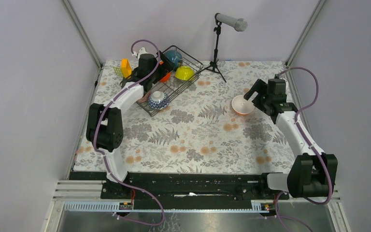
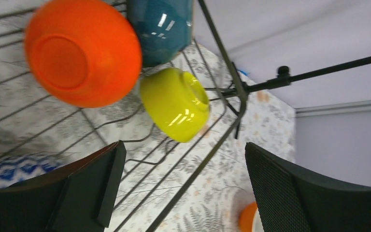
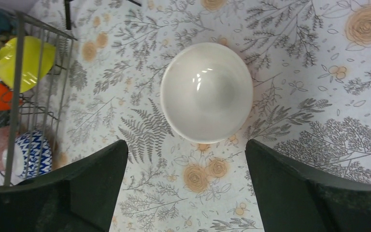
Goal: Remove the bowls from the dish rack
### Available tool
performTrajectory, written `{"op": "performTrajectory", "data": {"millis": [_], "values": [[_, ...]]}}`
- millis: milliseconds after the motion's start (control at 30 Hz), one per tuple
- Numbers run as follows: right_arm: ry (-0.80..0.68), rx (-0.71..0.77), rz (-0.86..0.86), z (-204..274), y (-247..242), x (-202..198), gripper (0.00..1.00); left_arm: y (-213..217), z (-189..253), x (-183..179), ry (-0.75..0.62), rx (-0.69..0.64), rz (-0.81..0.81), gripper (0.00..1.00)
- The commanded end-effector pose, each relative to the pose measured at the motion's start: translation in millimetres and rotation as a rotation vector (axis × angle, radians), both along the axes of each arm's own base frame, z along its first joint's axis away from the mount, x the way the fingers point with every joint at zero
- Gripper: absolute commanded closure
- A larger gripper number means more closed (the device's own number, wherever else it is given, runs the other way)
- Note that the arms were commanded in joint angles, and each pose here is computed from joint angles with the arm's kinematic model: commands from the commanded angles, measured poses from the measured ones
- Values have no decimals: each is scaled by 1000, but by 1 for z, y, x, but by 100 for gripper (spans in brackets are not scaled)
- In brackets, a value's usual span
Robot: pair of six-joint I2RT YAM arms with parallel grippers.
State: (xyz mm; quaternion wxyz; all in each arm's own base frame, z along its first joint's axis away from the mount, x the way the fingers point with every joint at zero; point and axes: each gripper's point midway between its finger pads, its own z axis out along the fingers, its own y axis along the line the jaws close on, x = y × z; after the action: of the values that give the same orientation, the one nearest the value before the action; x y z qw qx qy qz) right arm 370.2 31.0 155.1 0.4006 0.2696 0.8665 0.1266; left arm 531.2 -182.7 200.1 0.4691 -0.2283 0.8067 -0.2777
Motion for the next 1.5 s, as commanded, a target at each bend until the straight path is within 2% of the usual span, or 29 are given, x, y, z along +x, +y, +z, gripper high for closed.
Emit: {"op": "performTrajectory", "data": {"millis": [0,133,333,567,700,800,867,967,1033,1100,1233,1467], "values": [[-121,41,66,27,12,7,1,-39,30,15,-84,-217,-101,1],[-122,60,93,29,18,7,0,-51,22,24,-52,-289,-121,1],[-134,50,80,33,15,7,0,-55,5,36,-2,-384,-43,1],[-152,51,81,38,15,5,0,-52,-10,45,56,-320,102,1],[-160,56,85,37,16,5,0,-53,-14,43,83,-259,126,1],[-157,72,103,36,21,6,0,-58,5,34,-1,-107,66,1],[-153,80,115,35,23,7,0,-61,21,23,-85,102,15,1],[-153,90,121,36,25,6,0,-77,32,0,-191,420,-149,1],[-153,94,122,35,26,6,0,-83,27,-11,-216,553,-252,1],[-155,99,126,35,27,5,0,-84,15,-19,-189,637,-344,4],[-156,97,127,34,27,4,0,-76,-7,-17,-91,725,-358,17],[-171,82,122,36,24,-3,0,-70,-28,-17,-46,889,-359,19]]}}
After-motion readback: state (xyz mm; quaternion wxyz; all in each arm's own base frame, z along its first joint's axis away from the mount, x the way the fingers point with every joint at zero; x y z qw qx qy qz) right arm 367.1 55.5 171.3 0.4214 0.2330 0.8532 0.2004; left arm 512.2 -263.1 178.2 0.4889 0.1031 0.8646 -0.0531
